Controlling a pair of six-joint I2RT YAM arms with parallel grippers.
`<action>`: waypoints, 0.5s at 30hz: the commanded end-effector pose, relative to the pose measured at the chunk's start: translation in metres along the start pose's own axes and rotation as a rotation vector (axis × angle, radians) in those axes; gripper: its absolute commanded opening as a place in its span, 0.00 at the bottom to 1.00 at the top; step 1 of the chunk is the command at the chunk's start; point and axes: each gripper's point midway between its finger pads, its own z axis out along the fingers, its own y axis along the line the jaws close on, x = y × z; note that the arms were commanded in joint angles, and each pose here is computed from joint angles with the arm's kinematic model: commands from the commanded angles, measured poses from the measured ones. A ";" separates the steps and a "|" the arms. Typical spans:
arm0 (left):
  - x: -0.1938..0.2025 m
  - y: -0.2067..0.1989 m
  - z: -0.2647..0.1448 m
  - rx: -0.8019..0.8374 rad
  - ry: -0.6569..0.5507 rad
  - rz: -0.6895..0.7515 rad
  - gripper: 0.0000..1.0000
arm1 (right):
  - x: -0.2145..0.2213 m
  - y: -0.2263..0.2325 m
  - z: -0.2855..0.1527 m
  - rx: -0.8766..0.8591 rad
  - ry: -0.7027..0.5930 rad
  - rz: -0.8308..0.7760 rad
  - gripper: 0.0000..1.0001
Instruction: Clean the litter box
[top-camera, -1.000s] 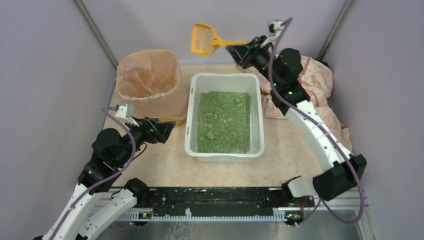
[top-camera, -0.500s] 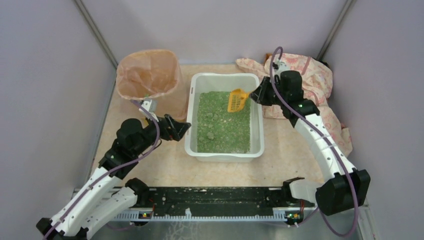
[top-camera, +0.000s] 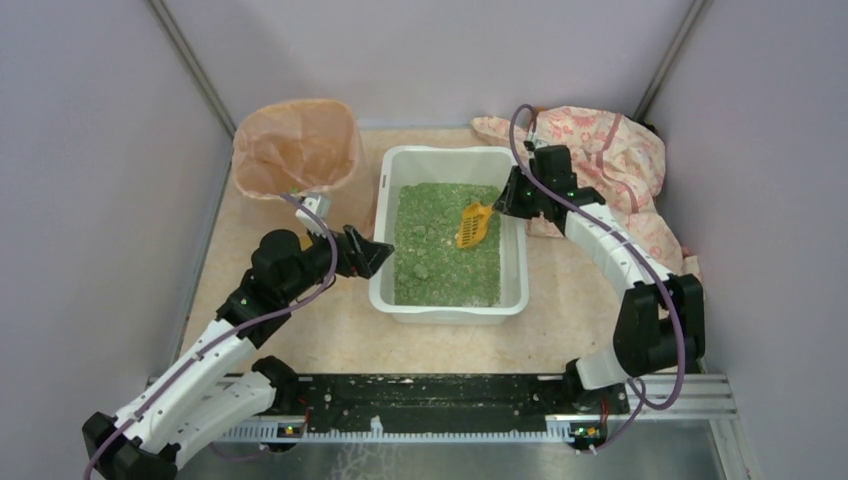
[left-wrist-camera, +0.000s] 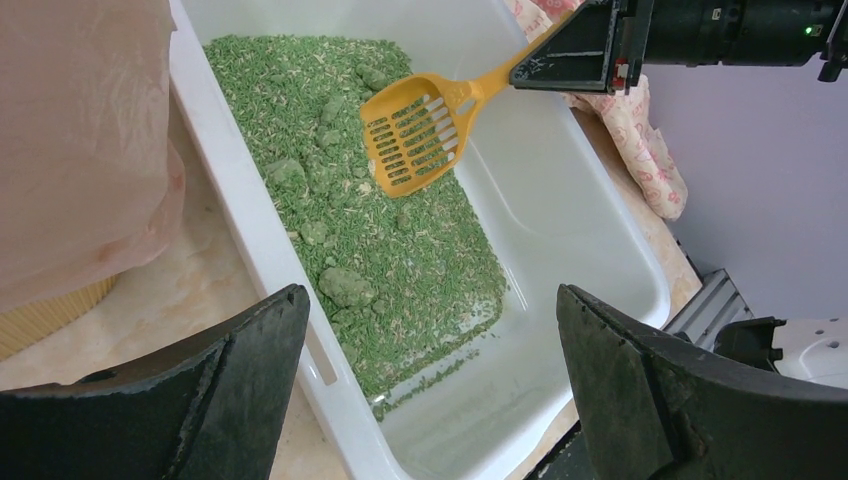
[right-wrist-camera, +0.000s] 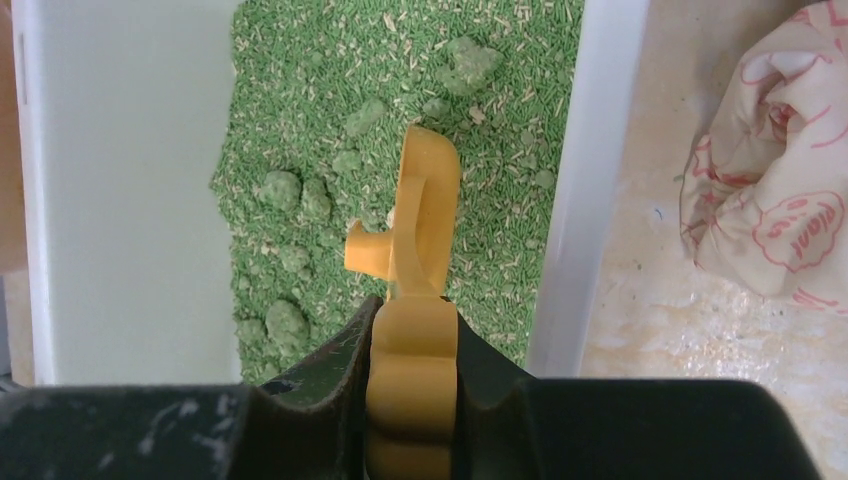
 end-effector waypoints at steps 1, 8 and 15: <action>-0.006 -0.006 0.006 0.034 -0.025 0.022 0.99 | -0.037 0.005 0.010 0.004 -0.114 -0.011 0.00; -0.005 -0.004 0.014 0.029 -0.013 0.040 0.99 | -0.061 0.001 0.016 0.030 -0.197 0.031 0.00; 0.001 -0.002 0.015 0.025 0.003 0.037 0.99 | -0.040 -0.005 0.059 -0.020 -0.104 0.081 0.00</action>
